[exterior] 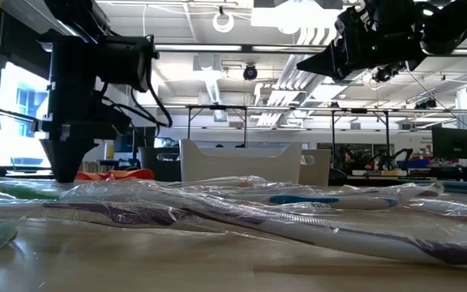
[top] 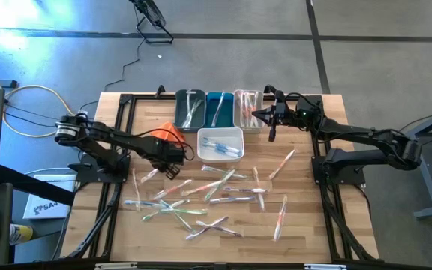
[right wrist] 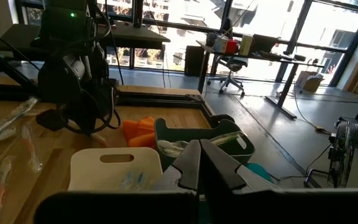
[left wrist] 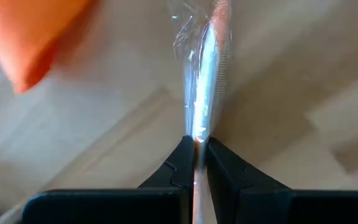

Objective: Pick & Place Toothbrushes
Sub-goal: Put the orange toothbrush into the gray bin

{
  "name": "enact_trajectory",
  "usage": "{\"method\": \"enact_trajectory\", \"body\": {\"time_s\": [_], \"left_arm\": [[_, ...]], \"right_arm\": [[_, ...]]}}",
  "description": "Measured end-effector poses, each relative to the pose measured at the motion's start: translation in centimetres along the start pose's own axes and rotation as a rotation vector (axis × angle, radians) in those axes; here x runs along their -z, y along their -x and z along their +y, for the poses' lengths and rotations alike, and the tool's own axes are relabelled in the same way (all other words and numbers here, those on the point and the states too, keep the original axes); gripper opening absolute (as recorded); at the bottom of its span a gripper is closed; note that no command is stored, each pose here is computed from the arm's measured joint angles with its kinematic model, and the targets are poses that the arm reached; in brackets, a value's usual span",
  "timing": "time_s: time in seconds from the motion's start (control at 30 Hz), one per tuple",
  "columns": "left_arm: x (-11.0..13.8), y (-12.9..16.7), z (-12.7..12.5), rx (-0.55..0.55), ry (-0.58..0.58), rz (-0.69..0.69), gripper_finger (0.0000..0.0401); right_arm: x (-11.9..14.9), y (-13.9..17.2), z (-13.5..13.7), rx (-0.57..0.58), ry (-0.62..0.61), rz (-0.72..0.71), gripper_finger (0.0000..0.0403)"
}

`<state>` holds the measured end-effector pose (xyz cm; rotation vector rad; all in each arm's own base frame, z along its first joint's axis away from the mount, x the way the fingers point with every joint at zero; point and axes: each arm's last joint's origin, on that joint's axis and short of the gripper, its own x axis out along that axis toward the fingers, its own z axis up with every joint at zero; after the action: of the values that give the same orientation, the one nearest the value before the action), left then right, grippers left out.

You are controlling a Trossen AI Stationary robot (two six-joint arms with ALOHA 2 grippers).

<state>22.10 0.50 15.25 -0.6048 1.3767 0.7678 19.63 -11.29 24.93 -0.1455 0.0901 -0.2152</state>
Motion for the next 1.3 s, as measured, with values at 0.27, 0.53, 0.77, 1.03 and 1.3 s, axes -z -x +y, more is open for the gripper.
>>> {"method": "enact_trajectory", "body": {"time_s": [0.27,0.53,0.77,1.03,1.3], "left_arm": [[-0.4,1.3,0.0,-0.03,-0.022,-0.034,0.002],[-1.4,4.3,-0.5,-0.061,-0.036,-0.048,0.0021],[-3.7,8.3,-1.3,-0.062,-0.125,-0.206,0.0021],[-8.7,13.7,-0.7,-0.013,-0.205,-0.474,0.0021],[-13.0,17.6,0.1,0.074,-0.307,-0.79,0.0021]], "right_arm": [[0.0,0.0,0.1,-0.003,-0.028,0.001,0.0002],[0.0,0.0,0.1,-0.003,-0.029,-0.002,0.0002],[0.0,0.0,0.1,-0.003,-0.029,-0.003,0.0002],[0.0,0.0,0.1,-0.003,-0.041,-0.001,0.0002],[0.0,0.0,0.1,-0.003,-0.055,-0.001,0.0002]]}}
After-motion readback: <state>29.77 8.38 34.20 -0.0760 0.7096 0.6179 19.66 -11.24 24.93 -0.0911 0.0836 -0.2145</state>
